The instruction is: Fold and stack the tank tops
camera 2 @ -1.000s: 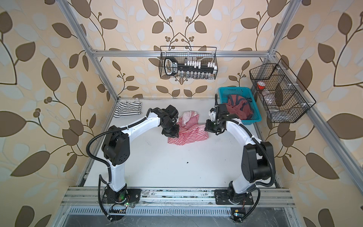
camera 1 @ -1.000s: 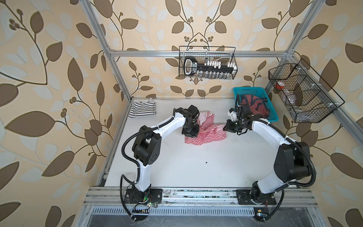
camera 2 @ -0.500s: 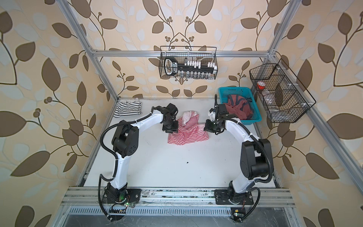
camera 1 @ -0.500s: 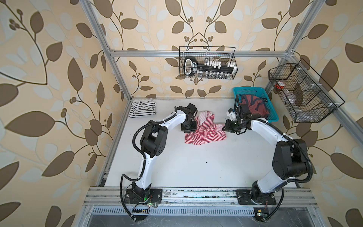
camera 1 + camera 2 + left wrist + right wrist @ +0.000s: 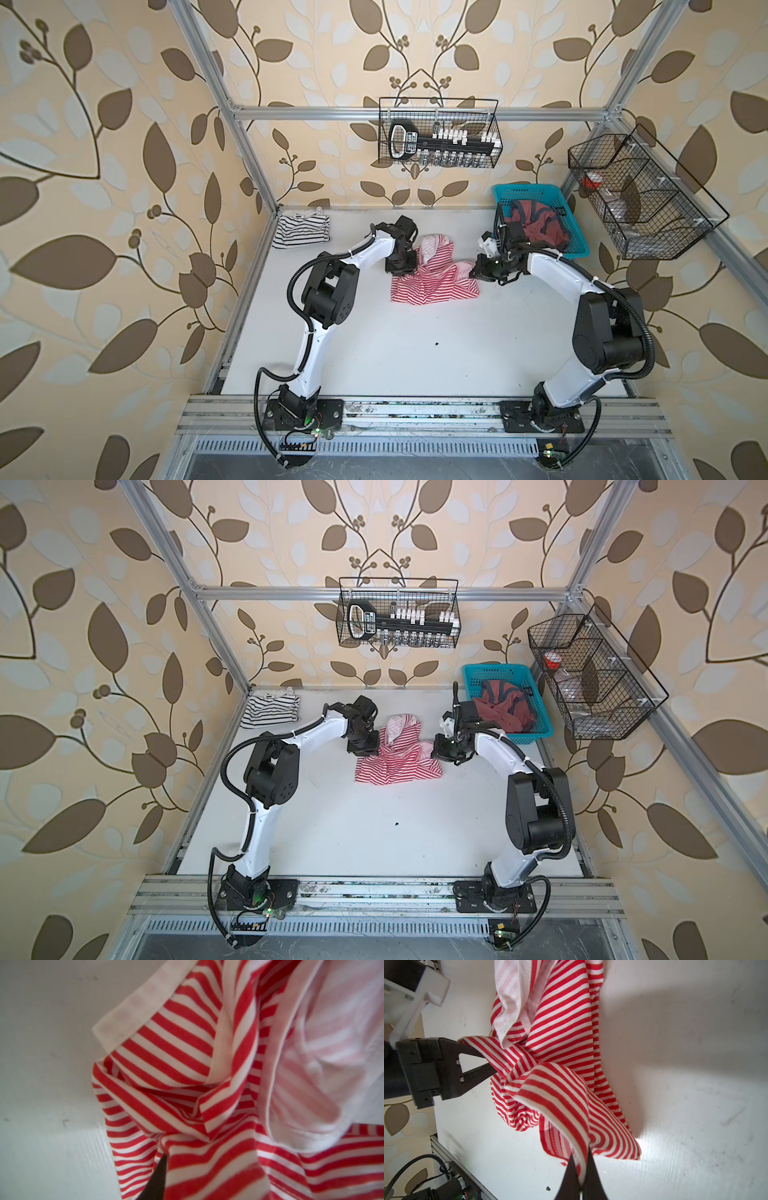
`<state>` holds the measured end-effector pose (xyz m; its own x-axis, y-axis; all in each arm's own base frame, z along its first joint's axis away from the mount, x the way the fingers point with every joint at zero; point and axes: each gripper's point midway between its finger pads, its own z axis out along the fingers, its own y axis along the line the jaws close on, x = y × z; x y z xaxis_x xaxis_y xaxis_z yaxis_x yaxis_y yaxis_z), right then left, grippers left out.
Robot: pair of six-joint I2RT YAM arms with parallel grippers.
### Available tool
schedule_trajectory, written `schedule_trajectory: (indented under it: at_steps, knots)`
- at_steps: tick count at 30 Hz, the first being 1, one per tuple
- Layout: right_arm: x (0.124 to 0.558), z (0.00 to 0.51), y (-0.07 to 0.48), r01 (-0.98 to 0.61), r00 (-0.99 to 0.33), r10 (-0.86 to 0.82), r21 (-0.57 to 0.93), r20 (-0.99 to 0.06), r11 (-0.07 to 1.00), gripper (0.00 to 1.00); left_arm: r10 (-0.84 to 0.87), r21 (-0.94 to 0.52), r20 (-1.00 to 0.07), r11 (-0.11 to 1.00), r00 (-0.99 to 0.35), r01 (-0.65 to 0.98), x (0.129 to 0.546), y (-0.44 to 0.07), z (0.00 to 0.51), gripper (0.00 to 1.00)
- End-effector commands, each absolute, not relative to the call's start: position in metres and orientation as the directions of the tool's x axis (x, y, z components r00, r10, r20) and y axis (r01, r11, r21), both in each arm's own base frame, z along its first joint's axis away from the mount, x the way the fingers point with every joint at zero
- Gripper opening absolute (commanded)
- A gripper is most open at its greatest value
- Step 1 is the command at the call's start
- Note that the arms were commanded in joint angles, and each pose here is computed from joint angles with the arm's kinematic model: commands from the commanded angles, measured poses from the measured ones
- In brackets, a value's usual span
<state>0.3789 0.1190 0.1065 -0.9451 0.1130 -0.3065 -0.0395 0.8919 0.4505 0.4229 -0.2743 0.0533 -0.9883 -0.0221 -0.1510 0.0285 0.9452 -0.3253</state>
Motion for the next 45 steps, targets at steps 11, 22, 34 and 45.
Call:
schedule_trajectory:
  at_steps: [11, 22, 34, 45]
  knots:
    - [0.384, 0.107, 0.121, -0.046, -0.945, 0.112, 0.463, -0.308, 0.885, 0.0, 0.021, -0.359, -0.189, 0.929, -0.982, 0.089, 0.43, -0.283, 0.088, 0.37]
    - [0.382, 0.105, 0.121, -0.045, -0.946, 0.112, 0.465, -0.304, 0.884, 0.0, 0.035, -0.383, -0.183, 0.918, -0.983, 0.104, 0.426, -0.288, 0.1, 0.44]
    - [0.382, 0.102, 0.121, -0.04, -0.948, 0.114, 0.467, -0.296, 0.884, 0.0, 0.031, -0.38, -0.147, 0.921, -0.989, 0.085, 0.429, -0.29, 0.072, 0.33]
    - [0.381, 0.102, 0.12, -0.037, -0.948, 0.115, 0.461, -0.297, 0.886, 0.0, 0.033, -0.356, -0.151, 0.93, -0.988, 0.086, 0.432, -0.288, 0.065, 0.25]
